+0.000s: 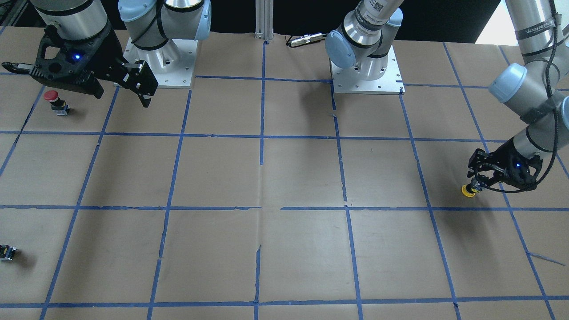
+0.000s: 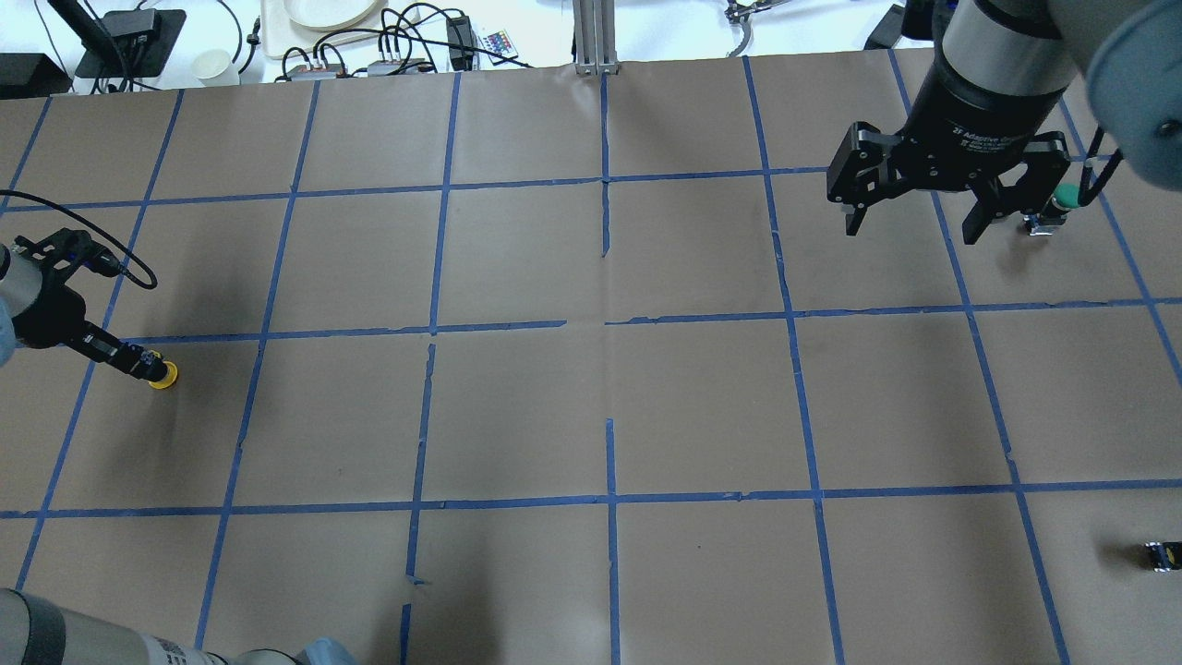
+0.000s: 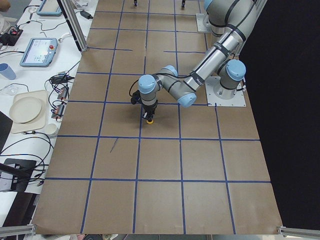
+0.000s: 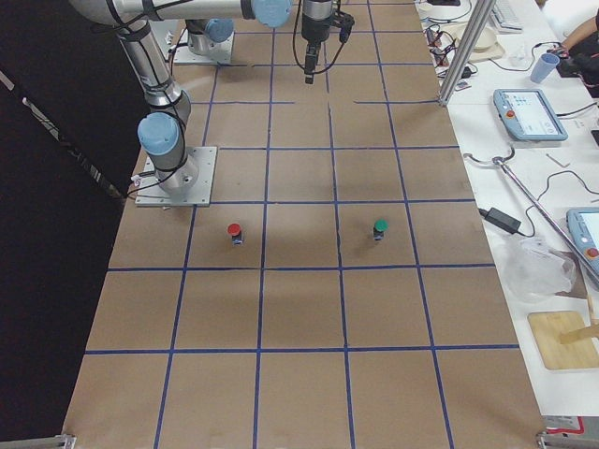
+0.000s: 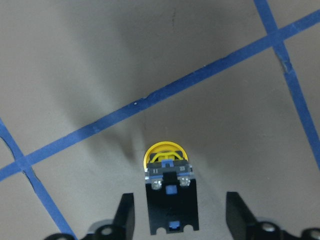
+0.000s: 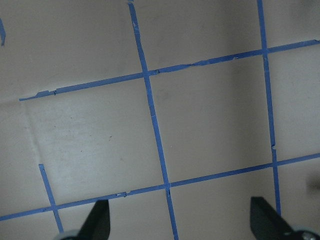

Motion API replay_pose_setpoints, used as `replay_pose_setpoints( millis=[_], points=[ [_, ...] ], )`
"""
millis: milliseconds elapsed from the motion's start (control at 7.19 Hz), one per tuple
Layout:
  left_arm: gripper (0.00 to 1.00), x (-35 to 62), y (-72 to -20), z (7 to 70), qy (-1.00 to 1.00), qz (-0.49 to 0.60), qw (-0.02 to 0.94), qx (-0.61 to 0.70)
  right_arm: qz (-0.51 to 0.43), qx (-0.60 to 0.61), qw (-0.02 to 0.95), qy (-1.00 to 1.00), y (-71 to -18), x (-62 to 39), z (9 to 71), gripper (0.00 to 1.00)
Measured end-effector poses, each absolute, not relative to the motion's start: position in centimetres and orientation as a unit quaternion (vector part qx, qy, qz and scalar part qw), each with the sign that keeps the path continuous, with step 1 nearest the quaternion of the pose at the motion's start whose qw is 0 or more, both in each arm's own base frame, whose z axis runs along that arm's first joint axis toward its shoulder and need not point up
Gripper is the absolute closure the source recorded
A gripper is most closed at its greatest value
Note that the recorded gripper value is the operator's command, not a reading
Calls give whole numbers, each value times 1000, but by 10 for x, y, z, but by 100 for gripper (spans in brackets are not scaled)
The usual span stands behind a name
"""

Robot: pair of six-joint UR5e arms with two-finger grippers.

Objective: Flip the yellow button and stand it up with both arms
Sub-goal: 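Close the left gripper on the yellow button's black base and lift, then carry the button toward the table center while the right gripper approaches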

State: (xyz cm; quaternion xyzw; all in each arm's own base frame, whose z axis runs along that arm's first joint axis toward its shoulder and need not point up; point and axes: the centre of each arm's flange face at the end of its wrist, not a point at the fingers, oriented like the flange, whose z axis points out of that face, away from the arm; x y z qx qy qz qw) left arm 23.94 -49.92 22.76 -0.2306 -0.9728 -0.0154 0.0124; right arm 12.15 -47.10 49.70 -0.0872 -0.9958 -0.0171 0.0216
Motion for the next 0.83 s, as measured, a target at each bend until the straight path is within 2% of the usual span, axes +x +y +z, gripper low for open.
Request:
replay_pose_setpoints(
  millis=[417, 834],
  points=[
    [84, 237, -504, 240, -971, -3, 4, -237, -15, -87, 19, -996, -470, 122, 499, 0],
    [84, 164, -489, 312, -962, 21, 65, -263, -13, -88, 11, -996, -471, 124, 499, 0]
  ],
)
